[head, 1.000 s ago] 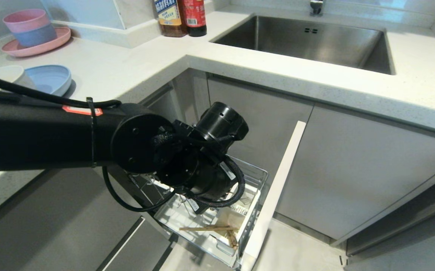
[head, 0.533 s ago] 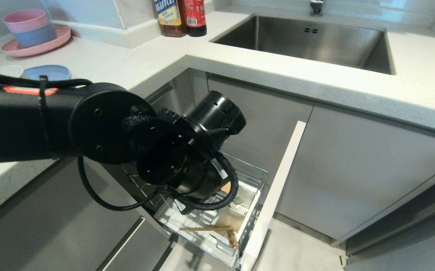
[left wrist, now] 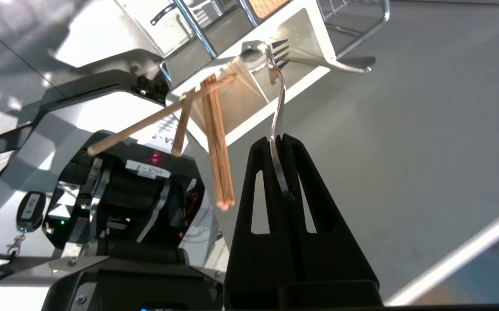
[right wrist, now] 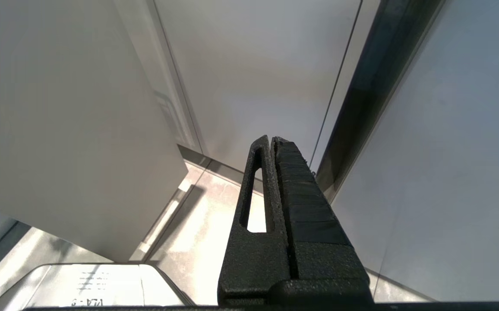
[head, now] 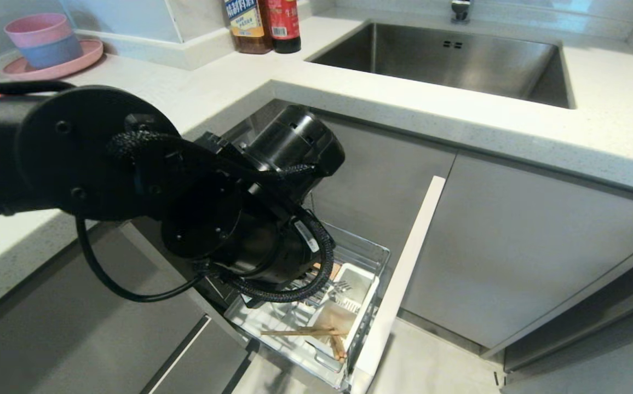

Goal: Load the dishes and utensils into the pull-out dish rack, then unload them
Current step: Take the fork out of the cupboard

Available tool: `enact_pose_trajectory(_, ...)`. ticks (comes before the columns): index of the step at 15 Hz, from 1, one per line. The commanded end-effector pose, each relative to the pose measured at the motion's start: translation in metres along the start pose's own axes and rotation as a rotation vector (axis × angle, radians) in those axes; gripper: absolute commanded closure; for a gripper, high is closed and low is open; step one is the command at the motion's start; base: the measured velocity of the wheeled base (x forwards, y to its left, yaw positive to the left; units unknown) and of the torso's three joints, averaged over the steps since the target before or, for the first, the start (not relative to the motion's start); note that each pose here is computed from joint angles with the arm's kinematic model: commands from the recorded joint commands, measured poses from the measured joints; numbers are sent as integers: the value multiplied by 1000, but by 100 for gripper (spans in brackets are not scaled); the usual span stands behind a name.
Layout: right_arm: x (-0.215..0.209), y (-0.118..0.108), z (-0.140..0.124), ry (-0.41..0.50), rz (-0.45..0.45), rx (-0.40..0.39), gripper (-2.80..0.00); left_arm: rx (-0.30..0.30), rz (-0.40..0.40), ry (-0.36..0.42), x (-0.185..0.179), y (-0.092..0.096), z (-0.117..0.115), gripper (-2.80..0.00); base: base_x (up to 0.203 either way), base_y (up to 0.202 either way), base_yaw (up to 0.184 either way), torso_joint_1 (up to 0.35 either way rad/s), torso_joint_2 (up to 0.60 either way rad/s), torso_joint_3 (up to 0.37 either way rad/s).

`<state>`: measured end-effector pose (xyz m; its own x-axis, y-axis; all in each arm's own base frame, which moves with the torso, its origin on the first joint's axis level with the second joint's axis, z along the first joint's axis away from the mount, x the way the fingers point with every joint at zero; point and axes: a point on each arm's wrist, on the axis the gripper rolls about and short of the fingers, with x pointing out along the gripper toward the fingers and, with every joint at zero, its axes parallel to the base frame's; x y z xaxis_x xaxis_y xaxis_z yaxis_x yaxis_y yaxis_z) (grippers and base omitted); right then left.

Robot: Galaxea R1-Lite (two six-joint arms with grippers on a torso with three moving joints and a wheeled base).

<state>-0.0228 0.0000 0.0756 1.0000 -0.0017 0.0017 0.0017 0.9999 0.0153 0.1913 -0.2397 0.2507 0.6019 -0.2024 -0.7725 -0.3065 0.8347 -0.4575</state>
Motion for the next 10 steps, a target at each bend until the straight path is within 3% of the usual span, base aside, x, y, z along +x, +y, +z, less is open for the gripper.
enact_pose_trajectory(1,0,0,0,2,0,0,0,-11,-22,-6,-11,0,2,0,0,0,0,0,0,0)
enact_pose_trajectory(5,0,0,0,2,0,0,0,-35,-103,-86,-49,6,11,0,0,0,0,0,0,0)
enact_pose_trajectory(10,0,0,0,2,0,0,0,-76,-254,-271,-119,24,36,0,0,0,0,0,0,0)
